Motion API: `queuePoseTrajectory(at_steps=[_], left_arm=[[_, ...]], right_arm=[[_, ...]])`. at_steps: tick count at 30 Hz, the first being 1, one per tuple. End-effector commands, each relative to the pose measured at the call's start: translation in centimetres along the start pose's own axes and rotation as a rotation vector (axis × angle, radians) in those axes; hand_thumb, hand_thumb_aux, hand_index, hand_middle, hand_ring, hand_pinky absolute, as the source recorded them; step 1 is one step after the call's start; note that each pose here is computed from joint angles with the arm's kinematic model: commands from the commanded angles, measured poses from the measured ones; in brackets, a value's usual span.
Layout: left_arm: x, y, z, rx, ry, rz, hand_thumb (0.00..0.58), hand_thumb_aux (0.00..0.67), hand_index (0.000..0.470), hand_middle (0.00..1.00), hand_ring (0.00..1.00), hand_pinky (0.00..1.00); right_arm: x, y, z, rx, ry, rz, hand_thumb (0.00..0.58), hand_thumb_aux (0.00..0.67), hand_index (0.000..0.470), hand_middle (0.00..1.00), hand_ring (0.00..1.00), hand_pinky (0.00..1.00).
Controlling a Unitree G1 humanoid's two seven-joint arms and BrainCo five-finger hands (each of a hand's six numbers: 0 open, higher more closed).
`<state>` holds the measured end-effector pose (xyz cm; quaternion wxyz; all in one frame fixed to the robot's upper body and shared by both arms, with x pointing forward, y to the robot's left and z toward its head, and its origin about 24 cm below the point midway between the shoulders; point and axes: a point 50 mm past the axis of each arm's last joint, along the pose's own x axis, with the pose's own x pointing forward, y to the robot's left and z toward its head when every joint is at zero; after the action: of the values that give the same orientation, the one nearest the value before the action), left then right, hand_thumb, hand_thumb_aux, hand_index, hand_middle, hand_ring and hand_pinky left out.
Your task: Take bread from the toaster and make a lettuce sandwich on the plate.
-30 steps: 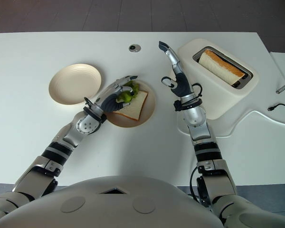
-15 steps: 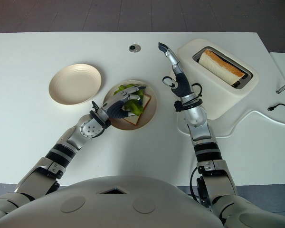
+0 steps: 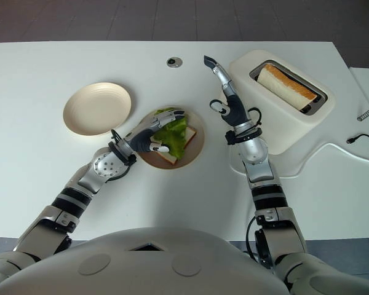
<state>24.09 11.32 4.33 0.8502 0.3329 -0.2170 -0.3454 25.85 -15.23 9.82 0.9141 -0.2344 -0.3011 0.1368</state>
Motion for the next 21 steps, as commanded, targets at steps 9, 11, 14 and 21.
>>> queuePoseTrajectory(at_steps=[9,11,14,21], left_arm=[[-0.5,3.7,3.2,-0.196,-0.247,0.229,0.000,0.000,0.000,0.00,0.00,0.00],[-0.6,3.5,4.1,-0.206,-0.294,0.222,0.000,0.000,0.000,0.00,0.00,0.00],[-0.5,3.6,4.4,-0.211,-0.309,0.223,0.000,0.000,0.000,0.00,0.00,0.00],[-0.8,3.6,4.4,-0.217,-0.309,0.217,0.000,0.000,0.000,0.00,0.00,0.00]], right_arm=[[-0.4,-10.5,6.5,-0.675,-0.150,0.075,0.000,0.000,0.000,0.00,0.00,0.00],[-1.0,-12.2,5.7,-0.795,-0.056,0.118,0.000,0.000,0.000,0.00,0.00,0.00],[-2.5,-14.4,3.8,-0.861,0.125,0.186,0.000,0.000,0.000,0.00,0.00,0.00],[-6.4,-17.3,1.5,-0.869,0.435,0.350,0.000,0.000,0.000,0.00,0.00,0.00]])
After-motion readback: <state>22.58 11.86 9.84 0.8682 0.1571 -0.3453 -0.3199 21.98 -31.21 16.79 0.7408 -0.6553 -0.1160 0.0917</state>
